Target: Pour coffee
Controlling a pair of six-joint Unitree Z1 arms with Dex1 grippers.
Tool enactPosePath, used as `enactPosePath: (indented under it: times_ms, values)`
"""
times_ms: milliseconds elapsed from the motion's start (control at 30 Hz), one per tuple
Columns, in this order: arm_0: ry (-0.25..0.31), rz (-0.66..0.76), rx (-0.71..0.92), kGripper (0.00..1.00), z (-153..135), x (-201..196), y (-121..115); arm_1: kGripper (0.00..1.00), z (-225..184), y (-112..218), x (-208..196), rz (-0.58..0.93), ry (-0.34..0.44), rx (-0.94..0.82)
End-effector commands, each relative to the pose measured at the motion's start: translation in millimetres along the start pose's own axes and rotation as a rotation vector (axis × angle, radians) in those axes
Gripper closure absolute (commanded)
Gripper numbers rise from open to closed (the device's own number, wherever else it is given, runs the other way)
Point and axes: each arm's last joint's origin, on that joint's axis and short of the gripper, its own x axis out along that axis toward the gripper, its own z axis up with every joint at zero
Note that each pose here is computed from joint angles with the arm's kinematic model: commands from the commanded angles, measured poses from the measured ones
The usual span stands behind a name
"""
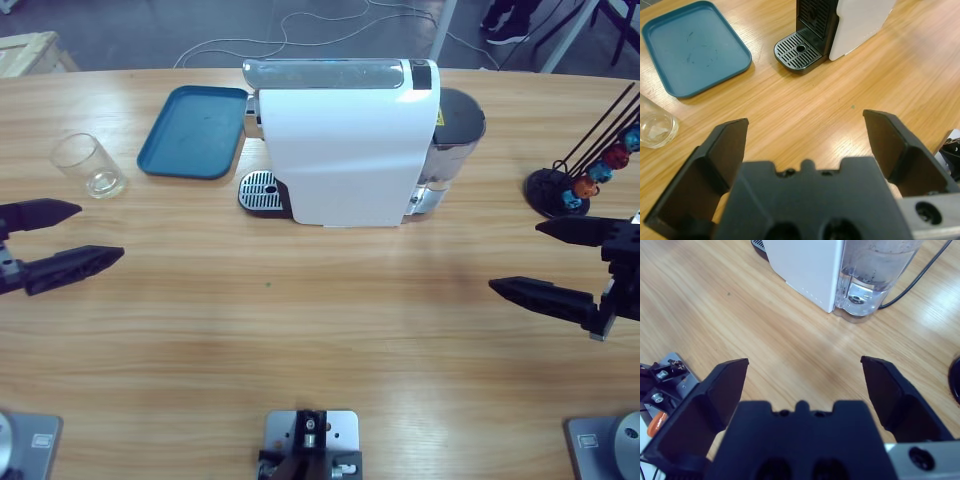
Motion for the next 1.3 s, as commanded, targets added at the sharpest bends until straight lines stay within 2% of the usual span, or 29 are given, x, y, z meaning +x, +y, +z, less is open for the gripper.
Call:
enactPosePath:
  times_ms: [33,467,533,600,667,700,767,833,867,933,1000,1033,1100,1133,1300]
  values:
    - [0.052,-0.033,-0.018,0.009,-10,8,-1,0.000,-8,0,7,-0.001,0.039,-0.012]
    - [0.045,-0.029,-0.033,0.009,-7,8,-1,0.000,-8,-1,8,0.000,0.043,-0.012]
    - [0.005,0.001,-0.092,0.009,0,3,0,0.000,-8,0,5,0.001,0.030,-0.014]
    - [-0.100,0.009,-0.153,0.000,22,-13,-2,0.000,-8,0,2,0.002,0.017,-0.016]
    - [-0.215,0.028,-0.223,0.000,57,-32,-3,0.000,-9,1,1,0.006,0.013,-0.016]
    - [-0.229,0.028,-0.272,0.000,77,-35,-3,0.000,-9,1,1,0.007,0.013,-0.016]
    - [-0.200,0.020,-0.360,0.000,113,-29,3,0.000,-9,1,1,0.006,0.013,-0.016]
    - [-0.147,-0.130,-0.403,0.000,136,-8,8,0.000,-9,1,1,0.006,0.011,-0.016]
    - [-0.140,-0.186,-0.437,0.002,141,2,12,0.000,-9,1,1,0.005,0.011,-0.016]
    - [-0.124,-0.219,-0.573,0.009,145,24,24,0.000,-9,1,1,0.006,0.008,-0.017]
    - [-0.076,-0.267,-0.729,0.040,147,51,36,0.000,-9,1,-1,0.006,0.000,-0.018]
    - [-0.053,-0.303,-0.802,0.106,148,65,39,0.000,-9,1,-2,0.006,-0.003,-0.018]
    - [-0.041,-0.369,-0.893,0.243,155,82,43,0.000,-9,1,-3,0.006,-0.008,-0.019]
    - [-0.036,-0.375,-0.923,0.274,159,86,45,0.000,-10,1,-4,0.006,-0.013,-0.020]
    - [0.012,-0.388,-1.010,0.277,162,102,47,0.000,-12,1,-7,0.005,-0.026,-0.023]
